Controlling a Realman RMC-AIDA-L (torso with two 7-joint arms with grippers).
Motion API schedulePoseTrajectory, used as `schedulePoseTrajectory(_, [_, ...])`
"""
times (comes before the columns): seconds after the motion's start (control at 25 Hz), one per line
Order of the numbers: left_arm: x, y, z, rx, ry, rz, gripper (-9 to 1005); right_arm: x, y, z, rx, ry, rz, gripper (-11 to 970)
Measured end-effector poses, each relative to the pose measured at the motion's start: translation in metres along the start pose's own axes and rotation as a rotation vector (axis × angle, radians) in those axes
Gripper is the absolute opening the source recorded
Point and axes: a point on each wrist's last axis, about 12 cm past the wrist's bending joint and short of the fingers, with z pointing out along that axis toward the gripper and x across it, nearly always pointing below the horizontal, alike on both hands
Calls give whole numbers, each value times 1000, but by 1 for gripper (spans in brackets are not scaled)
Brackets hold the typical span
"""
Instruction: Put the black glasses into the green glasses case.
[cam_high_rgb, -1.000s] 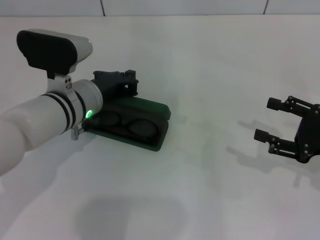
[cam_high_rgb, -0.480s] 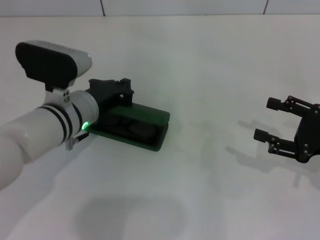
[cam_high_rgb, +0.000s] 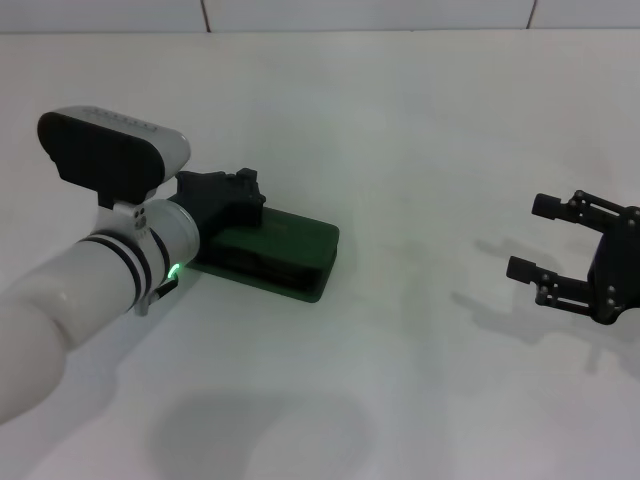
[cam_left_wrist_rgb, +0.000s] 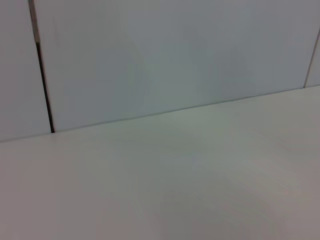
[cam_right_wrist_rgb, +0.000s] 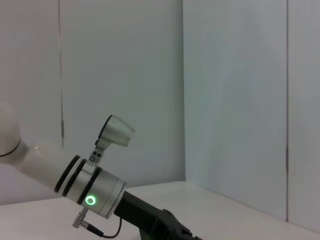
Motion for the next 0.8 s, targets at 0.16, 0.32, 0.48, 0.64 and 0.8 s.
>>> schedulePoseTrajectory(0.16, [-2,-2,0,3,-11,7,57,0,0,0,1,1,1,752])
schedulePoseTrajectory(0.32, [-2,-2,1,2,-12,17,57,1,0,0,5,5,1,752])
schedulePoseTrajectory(0.48, [2,-4,2,-4,-13,20,58,1,0,1,4,3,2,752])
schedulePoseTrajectory(0.64, [5,-3,1,-14,-15,12,58,0,0,1,3,2,3,752])
schedulePoseTrajectory(0.8, [9,-1,1,-20,-5,8,59,1,0,1,5,4,3,752])
